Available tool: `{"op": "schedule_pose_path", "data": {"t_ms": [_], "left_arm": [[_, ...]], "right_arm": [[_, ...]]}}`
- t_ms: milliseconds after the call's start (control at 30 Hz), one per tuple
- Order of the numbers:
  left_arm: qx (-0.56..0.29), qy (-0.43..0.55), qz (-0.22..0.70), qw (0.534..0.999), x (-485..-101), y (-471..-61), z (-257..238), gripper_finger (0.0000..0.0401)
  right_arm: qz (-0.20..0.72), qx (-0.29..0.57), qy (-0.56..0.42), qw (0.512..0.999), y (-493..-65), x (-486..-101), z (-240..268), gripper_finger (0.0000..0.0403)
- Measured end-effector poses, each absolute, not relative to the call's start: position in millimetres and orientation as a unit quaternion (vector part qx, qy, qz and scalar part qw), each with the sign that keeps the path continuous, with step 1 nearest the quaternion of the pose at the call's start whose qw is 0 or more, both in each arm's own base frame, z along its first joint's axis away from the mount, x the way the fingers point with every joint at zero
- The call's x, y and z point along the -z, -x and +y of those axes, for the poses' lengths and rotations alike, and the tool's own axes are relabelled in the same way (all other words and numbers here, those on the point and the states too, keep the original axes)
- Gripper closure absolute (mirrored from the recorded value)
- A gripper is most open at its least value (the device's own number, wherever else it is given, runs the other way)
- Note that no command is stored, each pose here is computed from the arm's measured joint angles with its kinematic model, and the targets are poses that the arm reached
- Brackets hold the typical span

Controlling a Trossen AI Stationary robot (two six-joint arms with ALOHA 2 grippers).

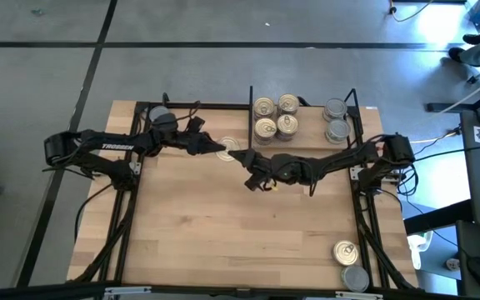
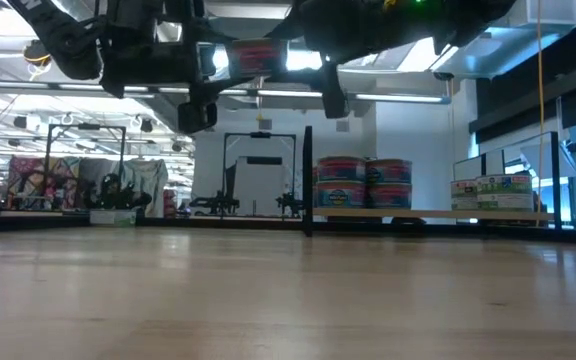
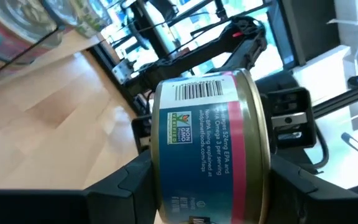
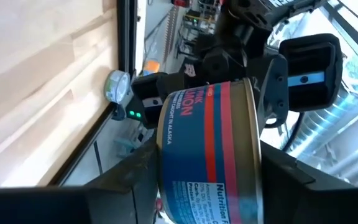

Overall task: Stack canned seafood by type on shelf
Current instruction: Put the blue tuna can on the shelf

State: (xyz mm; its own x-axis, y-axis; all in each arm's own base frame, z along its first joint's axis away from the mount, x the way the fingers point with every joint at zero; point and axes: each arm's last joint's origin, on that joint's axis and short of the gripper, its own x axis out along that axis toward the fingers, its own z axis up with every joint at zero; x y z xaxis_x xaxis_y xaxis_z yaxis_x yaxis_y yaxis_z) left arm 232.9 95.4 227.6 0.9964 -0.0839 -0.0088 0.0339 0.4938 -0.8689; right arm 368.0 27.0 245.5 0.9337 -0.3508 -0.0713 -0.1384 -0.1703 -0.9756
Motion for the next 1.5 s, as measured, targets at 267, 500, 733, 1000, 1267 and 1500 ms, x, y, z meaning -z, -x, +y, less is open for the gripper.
{"op": "schedule_pose_path", "data": {"t_ms": [267,500,733,1000,1267,1500], "left_arm": [[0.027,0.488,-0.011,0.872,-233.2,-233.1,97.0,0.0188],[0.083,0.488,0.018,0.869,-233.7,-232.0,93.4,0.0166],[0.086,0.46,0.008,0.884,-239.3,-226.6,95.6,0.0164],[0.081,0.418,-0.032,0.904,-254.2,-212.7,104.3,0.0164],[0.084,0.373,-0.044,0.923,-266.4,-199.8,101.3,0.0164],[0.038,0.334,0.02,0.941,-254.2,-194.5,99.6,0.0164]], "right_arm": [[0.182,0.118,0.749,0.625,-366.3,-249.9,28.5,0.0206],[0.193,0.132,0.743,0.627,-364.5,-251.3,28.7,0.0206],[0.2,0.151,0.743,0.621,-364.0,-253.9,27.4,0.0208],[0.23,0.218,0.71,0.629,-351.6,-274.0,21.0,0.0208],[0.252,0.273,0.652,0.662,-336.7,-291.9,17.8,0.0208],[0.313,0.326,0.54,0.71,-312.5,-295.9,11.5,0.0208]]}}
